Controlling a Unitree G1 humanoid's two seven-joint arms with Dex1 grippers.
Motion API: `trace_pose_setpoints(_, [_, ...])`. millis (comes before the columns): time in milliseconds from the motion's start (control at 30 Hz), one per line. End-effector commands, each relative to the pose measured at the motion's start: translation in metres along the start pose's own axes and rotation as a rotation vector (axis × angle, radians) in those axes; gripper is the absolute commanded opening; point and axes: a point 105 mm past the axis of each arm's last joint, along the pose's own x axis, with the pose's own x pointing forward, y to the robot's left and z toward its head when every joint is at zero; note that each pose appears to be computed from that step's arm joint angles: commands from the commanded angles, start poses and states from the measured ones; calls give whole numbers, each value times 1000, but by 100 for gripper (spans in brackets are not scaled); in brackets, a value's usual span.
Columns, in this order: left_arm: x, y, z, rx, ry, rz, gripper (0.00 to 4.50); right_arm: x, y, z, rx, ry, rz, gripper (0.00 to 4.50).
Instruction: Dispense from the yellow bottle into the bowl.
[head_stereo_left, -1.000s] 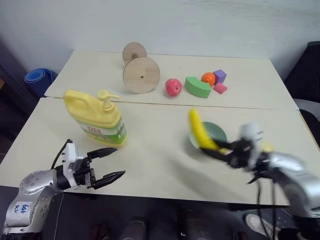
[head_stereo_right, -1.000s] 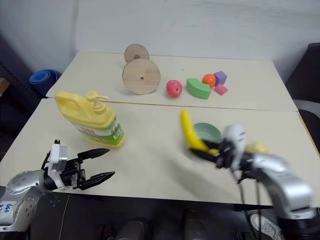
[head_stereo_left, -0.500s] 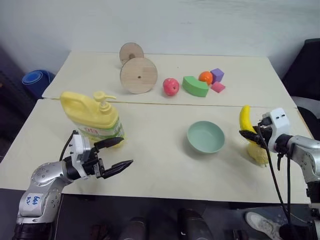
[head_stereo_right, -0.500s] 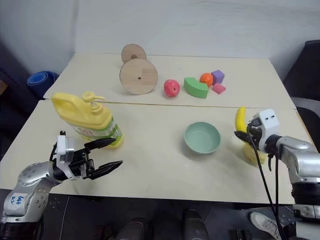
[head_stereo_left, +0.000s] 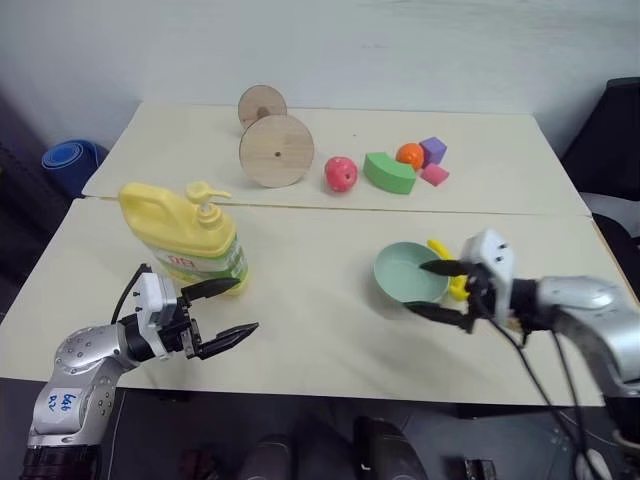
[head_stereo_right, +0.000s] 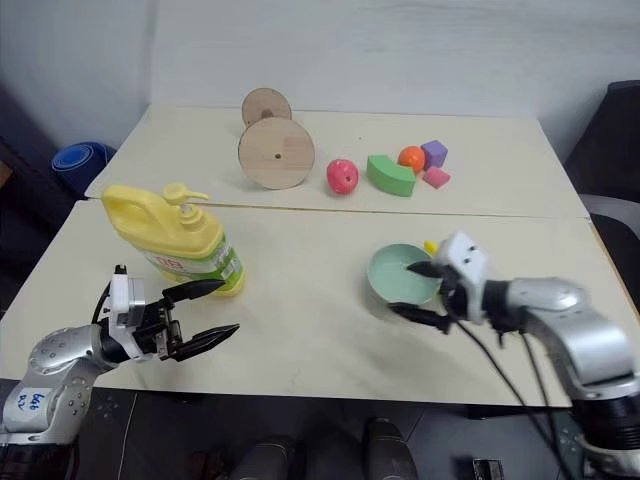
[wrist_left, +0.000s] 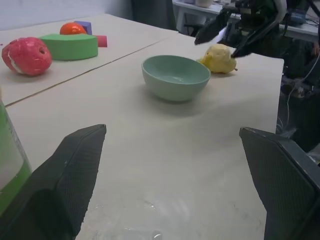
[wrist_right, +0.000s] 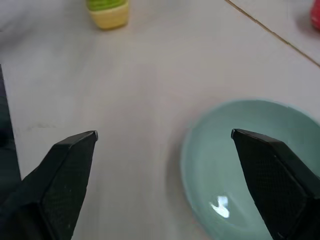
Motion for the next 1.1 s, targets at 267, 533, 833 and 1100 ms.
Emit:
trace_pose_setpoints(267, [-7,1,2,29,6,28,450,40,-10,-26,1,31,-136,409])
trace_pose_setpoints(533, [-21,-1,5,19,-5,87,450,46,-17,-27,-29,36,-207,137])
trace_pose_setpoints(833, [-32,-3,36,-121,-226,219,450,49,-16,-2,-149,-43,-119,4])
trace_pose_setpoints(1100, [-64,11,117,-55,-430,336,275,58,29,70,-377,-119,235,0])
